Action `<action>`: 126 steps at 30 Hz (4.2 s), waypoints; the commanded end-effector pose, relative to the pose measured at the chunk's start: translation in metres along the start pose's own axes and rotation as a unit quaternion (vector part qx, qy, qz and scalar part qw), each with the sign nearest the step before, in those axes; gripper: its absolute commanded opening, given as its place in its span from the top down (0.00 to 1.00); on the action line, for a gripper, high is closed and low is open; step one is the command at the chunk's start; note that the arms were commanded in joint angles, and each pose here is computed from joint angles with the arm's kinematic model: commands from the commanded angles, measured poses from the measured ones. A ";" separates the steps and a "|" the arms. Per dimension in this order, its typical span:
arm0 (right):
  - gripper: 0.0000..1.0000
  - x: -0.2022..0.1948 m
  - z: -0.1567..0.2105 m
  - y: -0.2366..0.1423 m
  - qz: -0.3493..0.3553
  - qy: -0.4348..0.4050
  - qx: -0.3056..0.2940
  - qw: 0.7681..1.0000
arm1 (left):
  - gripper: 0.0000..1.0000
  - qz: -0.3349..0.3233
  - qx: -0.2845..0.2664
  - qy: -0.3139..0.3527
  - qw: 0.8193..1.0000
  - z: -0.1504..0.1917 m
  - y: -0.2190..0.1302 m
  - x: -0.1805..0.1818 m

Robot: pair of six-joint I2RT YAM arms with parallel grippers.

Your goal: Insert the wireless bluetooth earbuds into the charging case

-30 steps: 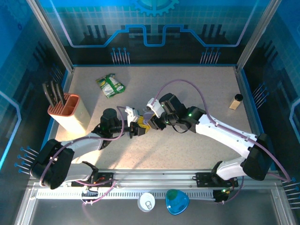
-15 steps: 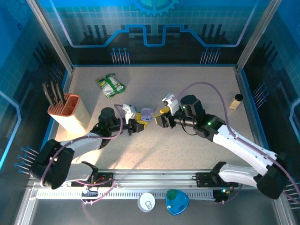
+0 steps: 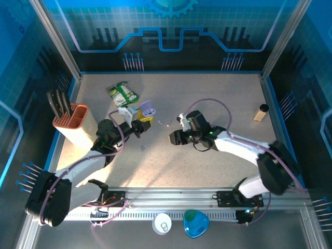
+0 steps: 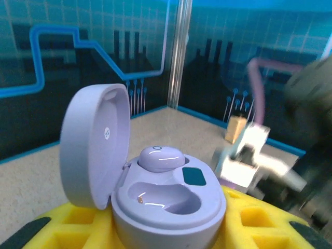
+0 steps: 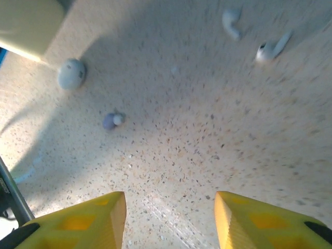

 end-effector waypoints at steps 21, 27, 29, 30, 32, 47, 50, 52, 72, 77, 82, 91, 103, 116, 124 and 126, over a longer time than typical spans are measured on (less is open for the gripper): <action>0.51 0.090 0.001 0.164 -0.143 -0.059 0.185 0.971 | 0.66 0.027 -0.099 0.018 0.995 -0.065 -0.017 -0.017; 0.54 0.084 0.016 0.160 -0.139 -0.083 0.220 0.962 | 0.66 0.028 -0.095 0.016 0.995 -0.063 -0.017 -0.017; 0.55 0.084 0.019 0.155 -0.141 -0.091 0.227 0.959 | 0.66 0.029 -0.095 0.014 0.995 -0.062 -0.016 -0.016; 0.55 0.084 0.021 0.152 -0.140 -0.096 0.231 0.958 | 0.66 0.029 -0.095 0.012 0.995 -0.061 -0.016 -0.016; 0.55 0.081 0.024 0.148 -0.137 -0.103 0.235 0.957 | 0.66 0.032 -0.097 0.009 0.995 -0.061 -0.015 -0.016; 0.49 0.065 0.010 0.146 -0.111 -0.119 0.198 0.967 | 0.66 0.046 -0.098 -0.003 0.994 -0.061 -0.010 -0.017; 0.49 0.065 0.006 0.151 -0.120 -0.121 0.201 0.965 | 0.66 0.048 -0.099 -0.004 0.994 -0.062 -0.009 -0.016; 0.51 0.064 0.006 0.153 -0.127 -0.123 0.207 0.962 | 0.66 0.047 -0.098 -0.003 0.994 -0.061 -0.009 -0.016; 0.66 0.051 0.011 0.160 -0.146 -0.119 0.231 0.955 | 0.65 0.044 -0.086 -0.008 0.995 -0.054 -0.004 -0.013; 0.65 0.057 0.016 0.161 -0.155 -0.127 0.239 0.950 | 0.65 0.045 -0.083 -0.011 0.995 -0.051 -0.002 -0.012; 0.66 0.059 0.020 0.161 -0.160 -0.133 0.244 0.947 | 0.65 0.045 -0.085 -0.010 0.995 -0.052 -0.003 -0.012; 0.76 0.055 0.023 0.160 -0.125 -0.146 0.250 0.949 | 0.65 0.043 -0.087 -0.009 0.995 -0.053 -0.004 -0.012; 0.82 0.050 0.003 0.139 -0.101 -0.118 0.186 0.970 | 0.65 0.034 -0.083 -0.006 0.996 -0.048 -0.005 -0.011; 0.82 -0.031 -0.040 0.053 0.002 0.032 -0.002 0.999 | 0.65 -0.018 -0.069 0.021 0.997 -0.022 0.001 0.004; 0.82 -0.054 -0.045 -0.019 0.100 0.070 -0.118 0.986 | 0.66 -0.030 -0.051 0.104 0.993 0.013 0.023 -0.012; 0.82 -0.048 -0.047 -0.035 0.101 0.070 -0.141 0.982 | 0.66 -0.037 -0.045 0.120 0.991 0.022 0.029 -0.013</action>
Point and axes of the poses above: each hand's point on the last joint's axis, 136 mm out from that joint toward the fingers, its own y axis out along the fingers, its own x axis along the line the jaws close on, z = x × y, the point moved 4 cm from there along -y, back along the fingers, and after that the axes turned 4 degrees about y, right-handed, at the moved point
